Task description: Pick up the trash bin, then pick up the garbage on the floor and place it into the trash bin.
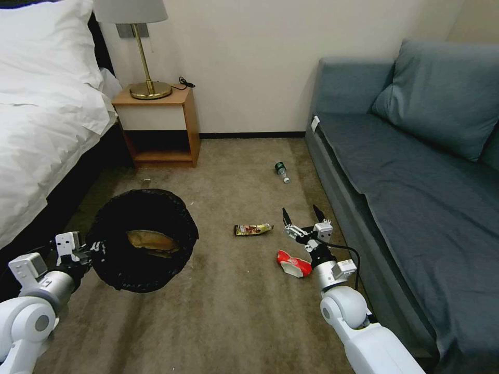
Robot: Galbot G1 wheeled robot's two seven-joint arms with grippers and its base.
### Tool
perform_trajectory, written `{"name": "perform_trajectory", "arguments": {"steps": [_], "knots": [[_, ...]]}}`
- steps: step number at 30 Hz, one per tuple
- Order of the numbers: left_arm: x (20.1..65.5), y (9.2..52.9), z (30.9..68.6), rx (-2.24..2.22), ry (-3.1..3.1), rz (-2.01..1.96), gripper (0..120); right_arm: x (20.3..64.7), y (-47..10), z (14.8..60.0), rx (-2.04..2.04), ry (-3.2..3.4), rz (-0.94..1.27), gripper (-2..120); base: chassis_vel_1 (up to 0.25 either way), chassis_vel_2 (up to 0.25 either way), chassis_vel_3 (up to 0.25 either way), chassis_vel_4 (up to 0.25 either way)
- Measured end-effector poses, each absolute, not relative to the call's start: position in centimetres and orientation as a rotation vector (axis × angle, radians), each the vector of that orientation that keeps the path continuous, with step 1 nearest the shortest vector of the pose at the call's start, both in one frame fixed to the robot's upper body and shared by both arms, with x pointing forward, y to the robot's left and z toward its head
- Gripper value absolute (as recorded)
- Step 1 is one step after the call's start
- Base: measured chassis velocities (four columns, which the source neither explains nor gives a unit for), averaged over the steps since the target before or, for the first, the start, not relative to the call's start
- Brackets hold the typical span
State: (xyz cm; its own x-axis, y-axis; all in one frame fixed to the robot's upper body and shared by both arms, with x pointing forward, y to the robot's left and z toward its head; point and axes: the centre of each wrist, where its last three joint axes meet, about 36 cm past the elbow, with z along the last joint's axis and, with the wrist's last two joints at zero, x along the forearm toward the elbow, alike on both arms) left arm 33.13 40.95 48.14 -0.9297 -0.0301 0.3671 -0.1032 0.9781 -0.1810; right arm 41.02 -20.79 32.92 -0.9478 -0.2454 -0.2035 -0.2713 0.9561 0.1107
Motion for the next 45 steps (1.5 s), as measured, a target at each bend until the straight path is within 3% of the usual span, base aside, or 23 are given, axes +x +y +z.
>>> {"name": "perform_trajectory", "arguments": {"steps": [27,40,42,45], "knots": [[33.3,40.9,48.1,0.101,-2.760,0.277,0,41.1,-20.8,31.2,-0.418,2.871,0.150,100,-0.096,0.096,0.094,-0.090],[33.3,41.0,48.4,0.103,-2.767,0.284,0,47.3,-26.1,33.0,-0.615,2.875,-0.263,100,0.000,0.000,0.000,0.000],[33.8,40.7,48.4,0.089,-2.773,0.285,0,50.6,-30.0,33.5,-0.922,2.883,-0.444,100,0.000,0.000,0.000,0.000],[34.6,40.5,48.2,0.071,-2.769,0.287,0,51.5,-33.7,33.4,-1.094,2.907,-0.595,100,0.000,0.000,0.000,0.000]]}}
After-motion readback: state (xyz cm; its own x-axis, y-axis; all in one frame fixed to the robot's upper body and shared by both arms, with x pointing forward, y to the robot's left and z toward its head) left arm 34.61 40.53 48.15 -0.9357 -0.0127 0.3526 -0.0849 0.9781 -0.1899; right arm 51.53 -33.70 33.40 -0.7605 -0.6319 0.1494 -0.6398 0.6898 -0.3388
